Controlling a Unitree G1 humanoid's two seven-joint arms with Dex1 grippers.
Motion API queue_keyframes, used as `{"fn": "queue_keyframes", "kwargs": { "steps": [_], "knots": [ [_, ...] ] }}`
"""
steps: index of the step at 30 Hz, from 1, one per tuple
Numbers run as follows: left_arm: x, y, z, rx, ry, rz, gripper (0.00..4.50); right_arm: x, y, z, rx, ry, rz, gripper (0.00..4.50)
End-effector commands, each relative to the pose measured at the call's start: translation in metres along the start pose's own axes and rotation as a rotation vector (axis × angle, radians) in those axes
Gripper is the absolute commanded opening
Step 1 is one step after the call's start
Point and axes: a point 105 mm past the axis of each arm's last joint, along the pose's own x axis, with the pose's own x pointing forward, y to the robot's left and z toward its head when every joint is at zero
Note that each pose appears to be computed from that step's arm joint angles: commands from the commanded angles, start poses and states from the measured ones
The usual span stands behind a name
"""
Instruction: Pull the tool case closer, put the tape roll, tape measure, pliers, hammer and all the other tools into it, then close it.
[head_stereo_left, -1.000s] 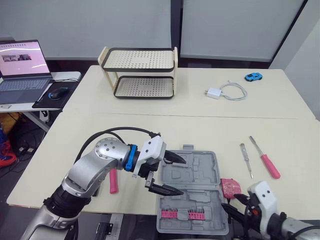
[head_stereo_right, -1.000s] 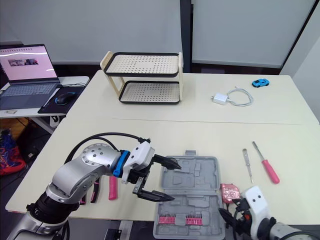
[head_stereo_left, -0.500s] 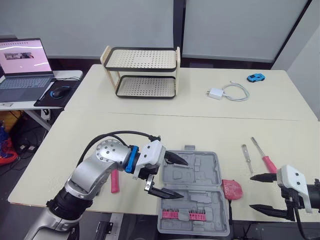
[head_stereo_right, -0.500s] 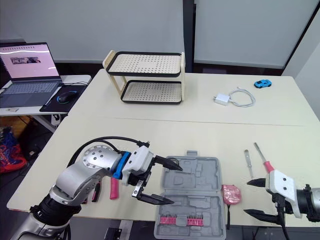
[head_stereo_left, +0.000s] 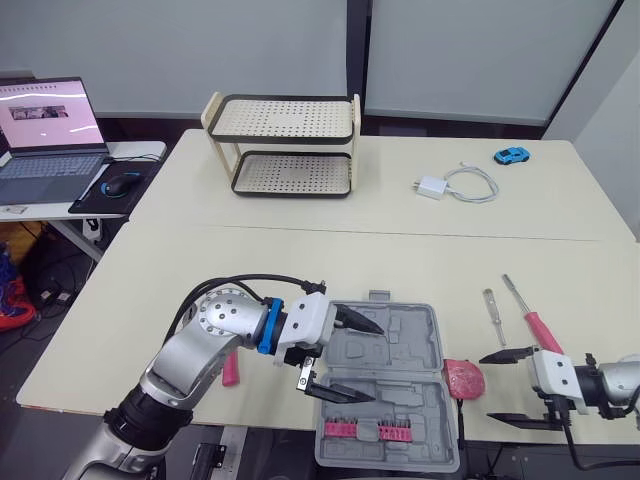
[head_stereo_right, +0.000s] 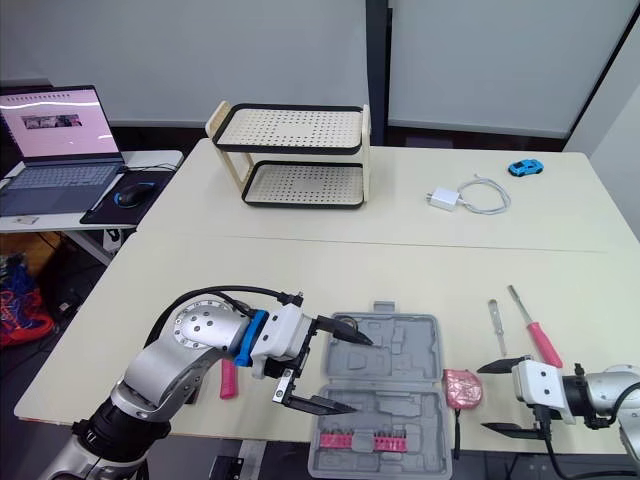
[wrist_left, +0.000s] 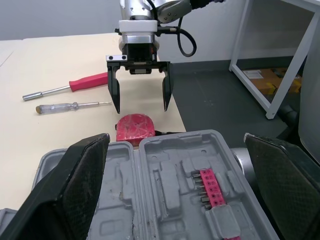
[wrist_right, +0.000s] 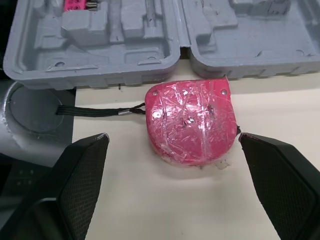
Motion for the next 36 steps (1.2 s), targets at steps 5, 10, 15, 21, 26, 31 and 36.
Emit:
{"fn": "queue_keyframes", "kwargs": {
  "steps": [5, 10, 15, 21, 26, 31, 36],
  "knots": [
    [-0.003, -0.002, 0.003, 0.030, 0.011, -0.009, 4.50, 0.005, -0.011, 0.003, -0.029, -0.020, -0.026, 4.47],
    [-0.005, -0.002, 0.002, 0.026, 0.017, -0.011, 4.50, 0.008, -0.017, 0.005, -0.041, -0.022, -0.014, 4.47],
    [-0.005, -0.002, 0.001, 0.022, 0.018, -0.012, 4.50, 0.011, -0.018, 0.002, -0.035, -0.006, 0.020, 4.47],
    [-0.007, -0.003, -0.001, 0.017, 0.021, -0.007, 4.50, 0.015, -0.019, 0.003, -0.033, -0.005, 0.039, 4.47],
    [-0.005, -0.003, 0.001, 0.019, 0.021, -0.005, 4.50, 0.019, -0.020, 0.003, -0.028, -0.007, 0.037, 4.47],
    [-0.004, -0.002, 0.003, 0.022, 0.020, -0.003, 4.50, 0.023, -0.018, 0.000, -0.020, -0.001, 0.038, 4.47],
    [-0.003, -0.002, 0.005, 0.025, 0.019, -0.002, 4.50, 0.023, -0.018, 0.001, -0.017, -0.008, 0.025, 4.47]
  ]
}}
